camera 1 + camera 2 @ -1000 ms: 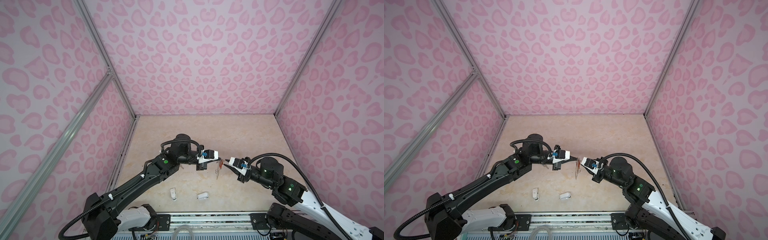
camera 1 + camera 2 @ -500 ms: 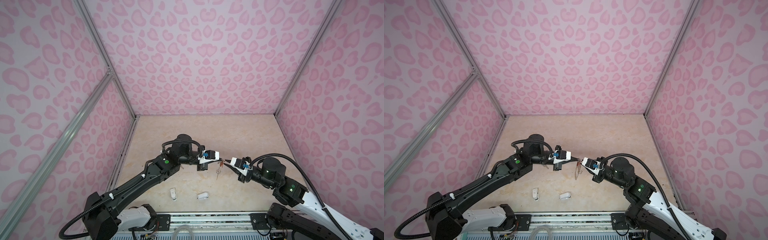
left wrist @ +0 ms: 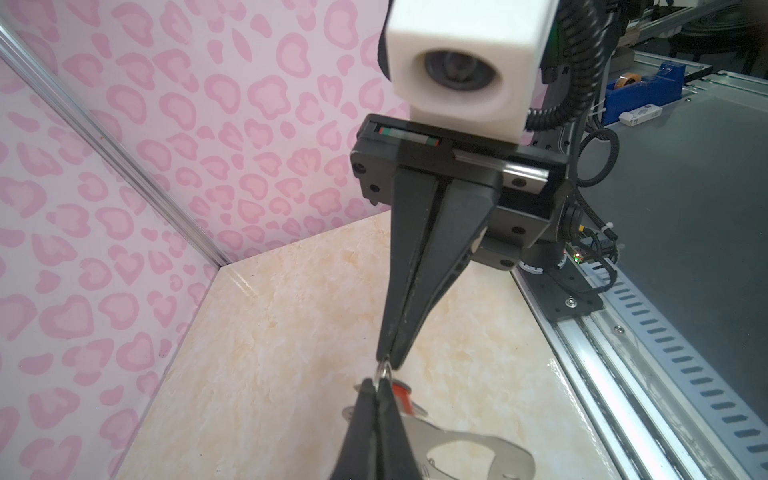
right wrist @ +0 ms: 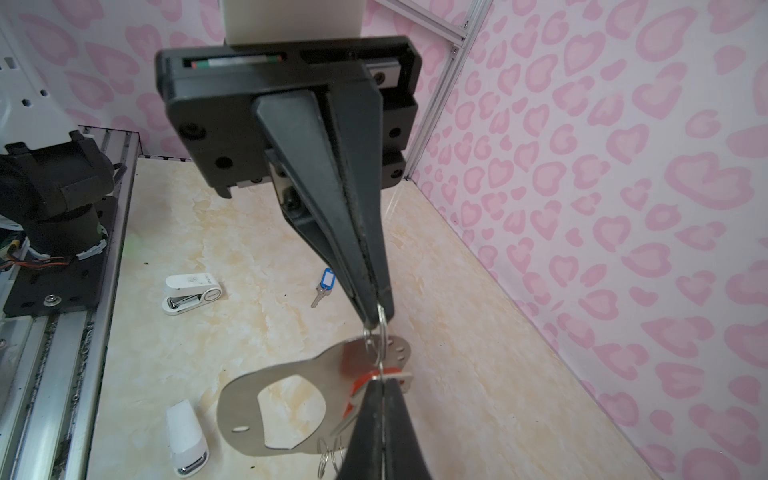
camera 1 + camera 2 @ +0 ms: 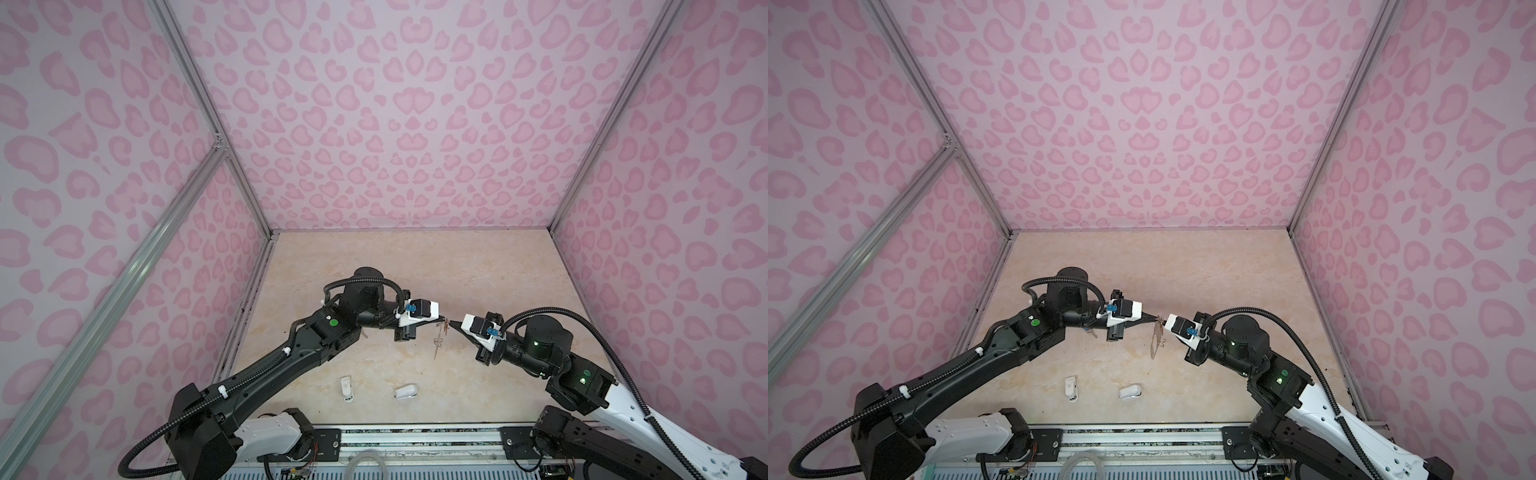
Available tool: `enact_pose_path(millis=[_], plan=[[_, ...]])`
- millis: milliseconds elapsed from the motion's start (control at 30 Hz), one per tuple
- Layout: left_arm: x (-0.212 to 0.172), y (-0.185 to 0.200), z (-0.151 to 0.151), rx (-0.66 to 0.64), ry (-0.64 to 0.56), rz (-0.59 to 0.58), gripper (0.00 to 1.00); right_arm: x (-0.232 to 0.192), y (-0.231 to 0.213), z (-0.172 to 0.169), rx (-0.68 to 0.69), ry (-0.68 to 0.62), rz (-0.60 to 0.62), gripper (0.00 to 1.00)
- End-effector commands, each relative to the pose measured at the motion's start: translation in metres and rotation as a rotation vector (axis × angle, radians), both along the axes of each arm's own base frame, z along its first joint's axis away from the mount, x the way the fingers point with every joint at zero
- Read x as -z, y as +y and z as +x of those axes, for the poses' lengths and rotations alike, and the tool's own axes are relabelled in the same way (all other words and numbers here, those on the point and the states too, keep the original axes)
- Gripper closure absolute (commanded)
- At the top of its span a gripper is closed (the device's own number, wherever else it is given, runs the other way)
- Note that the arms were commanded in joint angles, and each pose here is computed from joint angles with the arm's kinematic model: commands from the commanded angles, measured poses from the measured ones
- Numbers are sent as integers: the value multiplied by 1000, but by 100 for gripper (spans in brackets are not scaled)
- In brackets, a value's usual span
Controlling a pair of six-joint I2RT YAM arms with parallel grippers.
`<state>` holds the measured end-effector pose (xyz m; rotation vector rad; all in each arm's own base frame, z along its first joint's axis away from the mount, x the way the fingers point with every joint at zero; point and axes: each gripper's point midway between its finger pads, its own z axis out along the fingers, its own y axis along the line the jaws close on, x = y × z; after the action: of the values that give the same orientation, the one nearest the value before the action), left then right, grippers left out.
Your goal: Put the keys on the keyring
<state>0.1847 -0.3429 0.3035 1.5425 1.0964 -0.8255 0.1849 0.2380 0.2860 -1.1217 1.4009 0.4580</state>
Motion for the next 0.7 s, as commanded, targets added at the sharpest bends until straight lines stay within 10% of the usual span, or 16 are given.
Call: enact_pose_path(millis=[0,667], plan=[[-15,-3,-1,16,-13,-45,97,0,-4,3,31,0,4,100],[-27,-15,13,-17,3,-157,97,12,-7,4,55,49,3,100]])
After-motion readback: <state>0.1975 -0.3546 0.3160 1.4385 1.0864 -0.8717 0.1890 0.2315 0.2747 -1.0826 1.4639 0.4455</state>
